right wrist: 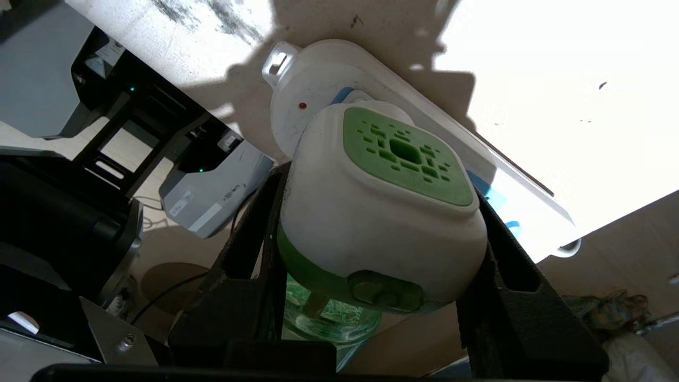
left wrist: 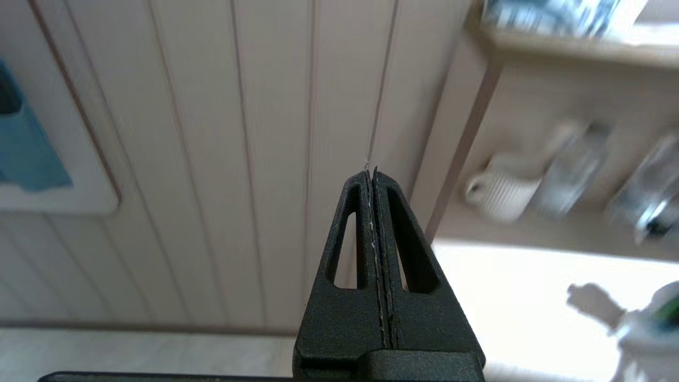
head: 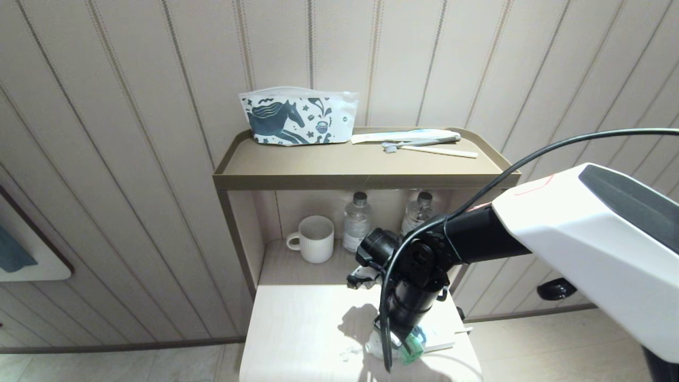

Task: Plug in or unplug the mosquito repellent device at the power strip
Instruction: Hold the socket with your left hand and unplug it with your right hand

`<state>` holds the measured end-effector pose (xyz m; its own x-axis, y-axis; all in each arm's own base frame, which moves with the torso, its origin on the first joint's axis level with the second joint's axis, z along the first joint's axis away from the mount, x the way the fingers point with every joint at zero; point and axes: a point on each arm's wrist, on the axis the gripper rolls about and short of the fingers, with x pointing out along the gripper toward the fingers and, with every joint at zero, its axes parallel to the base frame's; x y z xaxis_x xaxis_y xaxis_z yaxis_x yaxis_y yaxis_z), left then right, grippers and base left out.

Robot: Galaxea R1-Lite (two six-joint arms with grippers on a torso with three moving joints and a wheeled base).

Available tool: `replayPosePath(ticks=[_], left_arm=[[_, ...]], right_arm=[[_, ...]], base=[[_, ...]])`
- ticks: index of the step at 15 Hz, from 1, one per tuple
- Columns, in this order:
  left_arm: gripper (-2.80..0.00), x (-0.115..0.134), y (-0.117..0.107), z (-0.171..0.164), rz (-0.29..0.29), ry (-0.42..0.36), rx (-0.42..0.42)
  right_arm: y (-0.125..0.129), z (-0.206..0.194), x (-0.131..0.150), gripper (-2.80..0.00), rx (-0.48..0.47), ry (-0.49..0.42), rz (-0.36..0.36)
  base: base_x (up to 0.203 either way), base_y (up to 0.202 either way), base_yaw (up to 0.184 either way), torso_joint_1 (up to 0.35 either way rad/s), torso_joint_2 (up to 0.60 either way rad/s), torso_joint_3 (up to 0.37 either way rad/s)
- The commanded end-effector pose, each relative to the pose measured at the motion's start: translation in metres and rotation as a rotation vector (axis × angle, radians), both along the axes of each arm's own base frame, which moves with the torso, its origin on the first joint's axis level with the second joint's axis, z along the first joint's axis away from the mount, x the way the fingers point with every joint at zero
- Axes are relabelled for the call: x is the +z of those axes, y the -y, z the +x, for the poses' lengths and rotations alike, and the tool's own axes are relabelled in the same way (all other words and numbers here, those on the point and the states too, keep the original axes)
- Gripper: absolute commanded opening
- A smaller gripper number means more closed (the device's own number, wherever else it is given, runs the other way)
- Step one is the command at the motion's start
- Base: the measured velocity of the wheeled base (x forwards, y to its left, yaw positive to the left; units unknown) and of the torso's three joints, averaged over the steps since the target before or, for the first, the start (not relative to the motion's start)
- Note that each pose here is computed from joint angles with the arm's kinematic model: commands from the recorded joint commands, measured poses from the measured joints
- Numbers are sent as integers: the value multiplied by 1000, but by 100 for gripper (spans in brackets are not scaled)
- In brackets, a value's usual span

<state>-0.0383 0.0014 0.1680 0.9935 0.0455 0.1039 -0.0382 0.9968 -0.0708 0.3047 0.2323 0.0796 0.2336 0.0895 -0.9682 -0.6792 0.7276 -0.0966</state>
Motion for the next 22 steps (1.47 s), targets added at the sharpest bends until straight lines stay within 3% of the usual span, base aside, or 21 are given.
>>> replayPosePath(ticks=[1, 4, 8, 12, 15, 17, 22], left_arm=[[-280, 42, 0, 38, -17, -110, -20], [-280, 55, 5, 102, -19, -251, -73], [-280, 20, 21, 186, -25, -387, -230], [-280, -16, 67, 177, 3, -418, -544], [-280, -37, 99, 161, 34, -489, -706], [-280, -52, 115, 155, 72, -542, -786], [-280, -87, 156, 169, 133, -602, -854]], right_arm=[[0, -1, 6, -280, 3, 10, 7], [0, -2, 7, -280, 2, 11, 10], [3, 0, 8, -280, -8, 15, 14], [4, 1, 12, -280, -9, 23, 21], [2, 4, 15, -280, -9, 37, 32], [1, 5, 15, -280, -10, 40, 33], [-1, 10, 18, -280, -13, 53, 49]], base=[[0, 0, 0, 0, 0, 0], [0, 0, 0, 0, 0, 0], [0, 0, 0, 0, 0, 0], [0, 0, 0, 0, 0, 0], [0, 0, 0, 0, 0, 0], [0, 0, 0, 0, 0, 0], [0, 0, 0, 0, 0, 0]])
